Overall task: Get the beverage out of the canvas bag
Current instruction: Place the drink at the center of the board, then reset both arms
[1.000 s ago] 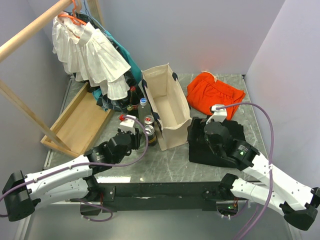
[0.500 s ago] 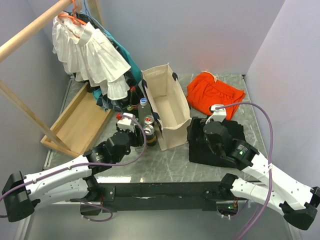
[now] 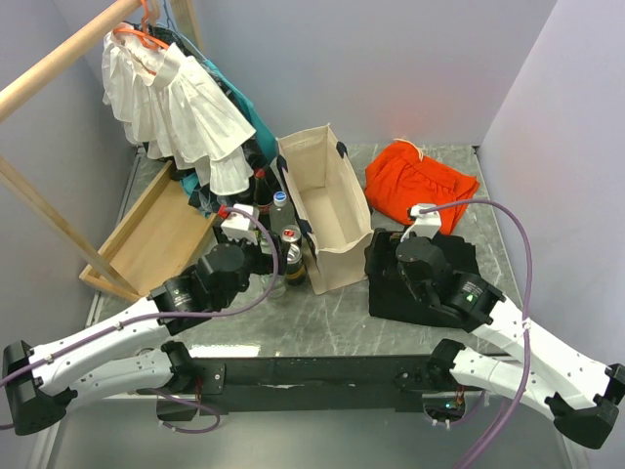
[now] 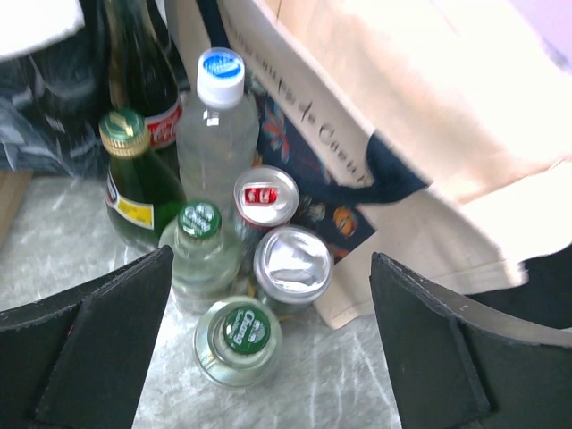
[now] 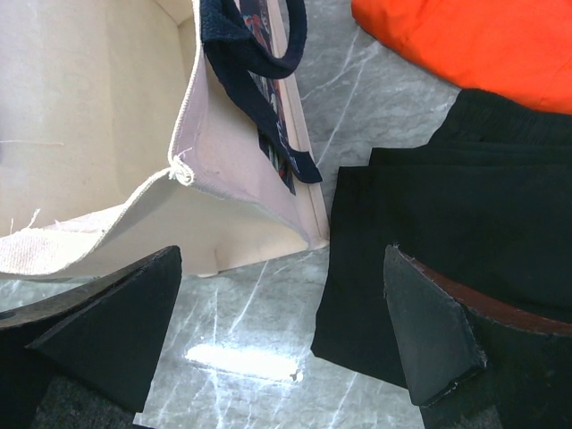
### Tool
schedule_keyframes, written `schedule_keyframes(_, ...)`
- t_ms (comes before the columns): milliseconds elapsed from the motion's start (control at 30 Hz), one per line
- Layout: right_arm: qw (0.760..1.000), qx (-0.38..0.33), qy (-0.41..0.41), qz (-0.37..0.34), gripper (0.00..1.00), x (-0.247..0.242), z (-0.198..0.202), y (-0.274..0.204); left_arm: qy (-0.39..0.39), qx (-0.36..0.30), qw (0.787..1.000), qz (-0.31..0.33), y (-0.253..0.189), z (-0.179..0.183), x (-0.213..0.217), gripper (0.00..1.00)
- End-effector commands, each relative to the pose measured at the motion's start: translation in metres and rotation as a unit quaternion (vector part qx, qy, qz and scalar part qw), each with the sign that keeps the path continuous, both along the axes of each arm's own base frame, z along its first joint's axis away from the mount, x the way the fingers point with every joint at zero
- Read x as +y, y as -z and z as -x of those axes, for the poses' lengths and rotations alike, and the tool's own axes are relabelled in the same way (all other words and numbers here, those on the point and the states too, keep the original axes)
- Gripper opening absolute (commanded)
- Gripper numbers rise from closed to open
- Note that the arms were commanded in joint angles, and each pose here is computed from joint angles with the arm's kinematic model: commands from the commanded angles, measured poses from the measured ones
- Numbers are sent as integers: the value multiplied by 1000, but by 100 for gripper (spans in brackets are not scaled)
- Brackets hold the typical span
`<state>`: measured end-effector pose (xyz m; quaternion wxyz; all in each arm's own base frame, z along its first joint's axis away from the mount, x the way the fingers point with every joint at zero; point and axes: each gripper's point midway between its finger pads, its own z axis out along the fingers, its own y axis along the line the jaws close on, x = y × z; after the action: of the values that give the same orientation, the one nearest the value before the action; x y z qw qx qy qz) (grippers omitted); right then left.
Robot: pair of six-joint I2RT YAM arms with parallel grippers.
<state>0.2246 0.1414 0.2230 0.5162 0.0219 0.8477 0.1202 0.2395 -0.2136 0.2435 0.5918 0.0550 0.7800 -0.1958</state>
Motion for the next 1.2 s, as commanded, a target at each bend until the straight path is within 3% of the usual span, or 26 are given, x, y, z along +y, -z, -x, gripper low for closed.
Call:
schedule_keyframes(0, 1000, -18, 0, -18, 100, 3, -2, -13, -2, -21, 1000, 1, -36, -1, 3, 96)
schedule_keyframes(467, 1000, -27, 13, -6, 100, -6, -2, -18, 47, -48, 998, 2, -79, 6, -7, 96)
schedule_keyframes(1033, 992, -72, 71, 71, 100, -56, 0, -36, 137, -95, 986, 14, -140, 17, -19, 96)
schedule_keyframes(1167, 992, -75, 75, 72, 100, -59, 1, -39, 156, -77, 985, 5, -131, -2, -18, 96)
